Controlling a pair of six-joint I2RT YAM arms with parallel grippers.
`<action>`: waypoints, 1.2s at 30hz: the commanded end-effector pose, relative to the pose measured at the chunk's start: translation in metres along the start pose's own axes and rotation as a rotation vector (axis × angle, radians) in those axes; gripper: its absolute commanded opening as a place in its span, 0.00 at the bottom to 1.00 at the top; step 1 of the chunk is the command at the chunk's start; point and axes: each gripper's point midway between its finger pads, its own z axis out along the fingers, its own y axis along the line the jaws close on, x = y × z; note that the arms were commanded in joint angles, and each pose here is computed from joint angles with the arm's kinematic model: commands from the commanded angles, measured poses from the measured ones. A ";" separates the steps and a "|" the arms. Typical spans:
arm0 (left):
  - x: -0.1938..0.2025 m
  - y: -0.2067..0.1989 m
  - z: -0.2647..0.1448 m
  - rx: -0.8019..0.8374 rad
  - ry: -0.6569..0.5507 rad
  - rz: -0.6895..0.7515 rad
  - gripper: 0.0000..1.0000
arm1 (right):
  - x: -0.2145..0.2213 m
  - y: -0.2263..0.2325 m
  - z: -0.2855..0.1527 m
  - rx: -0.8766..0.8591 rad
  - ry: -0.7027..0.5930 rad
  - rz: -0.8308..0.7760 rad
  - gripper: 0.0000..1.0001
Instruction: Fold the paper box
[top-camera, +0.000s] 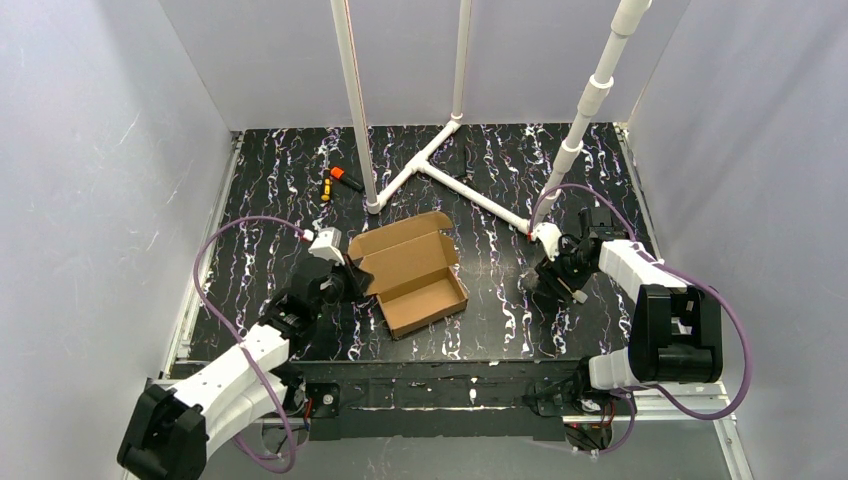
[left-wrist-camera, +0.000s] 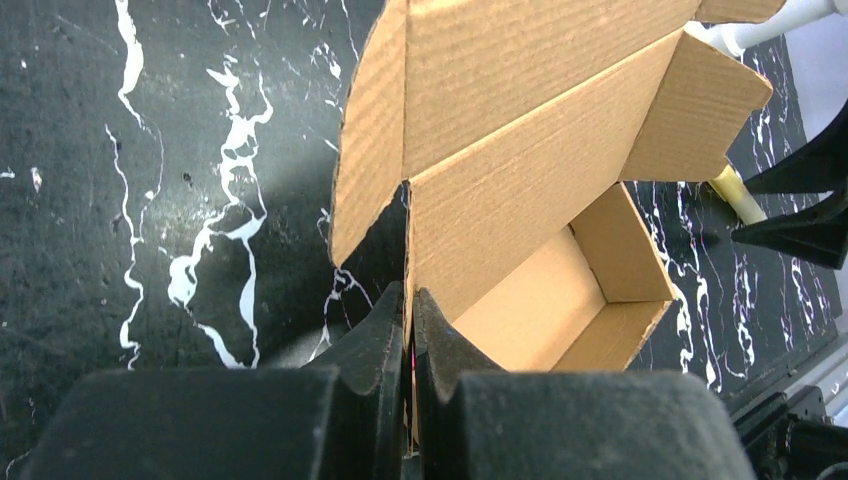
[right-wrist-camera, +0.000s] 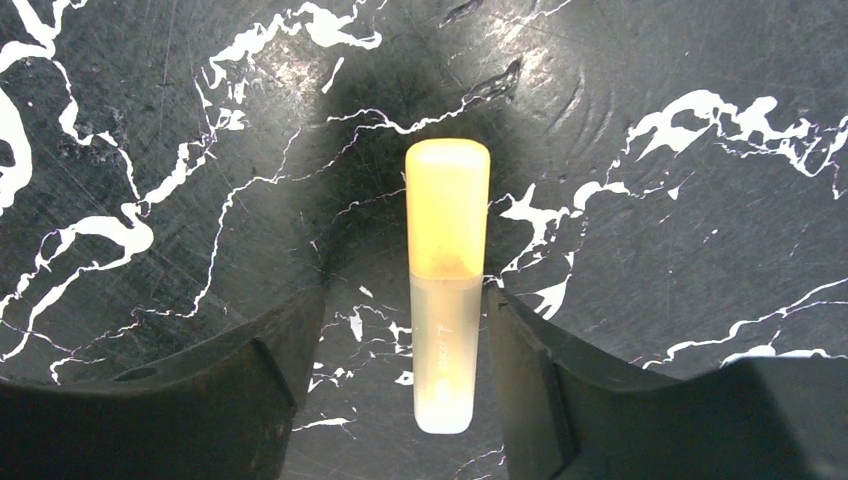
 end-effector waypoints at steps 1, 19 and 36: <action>-0.028 -0.011 0.011 0.013 -0.087 0.026 0.00 | -0.010 -0.007 0.000 0.012 -0.028 0.026 0.64; -0.024 -0.033 0.008 0.116 -0.073 0.058 0.00 | -0.069 0.078 -0.061 -0.405 -0.293 -0.313 0.01; -0.020 -0.044 0.014 0.128 -0.041 0.088 0.00 | -0.202 0.203 0.011 -0.450 -0.129 -0.853 0.29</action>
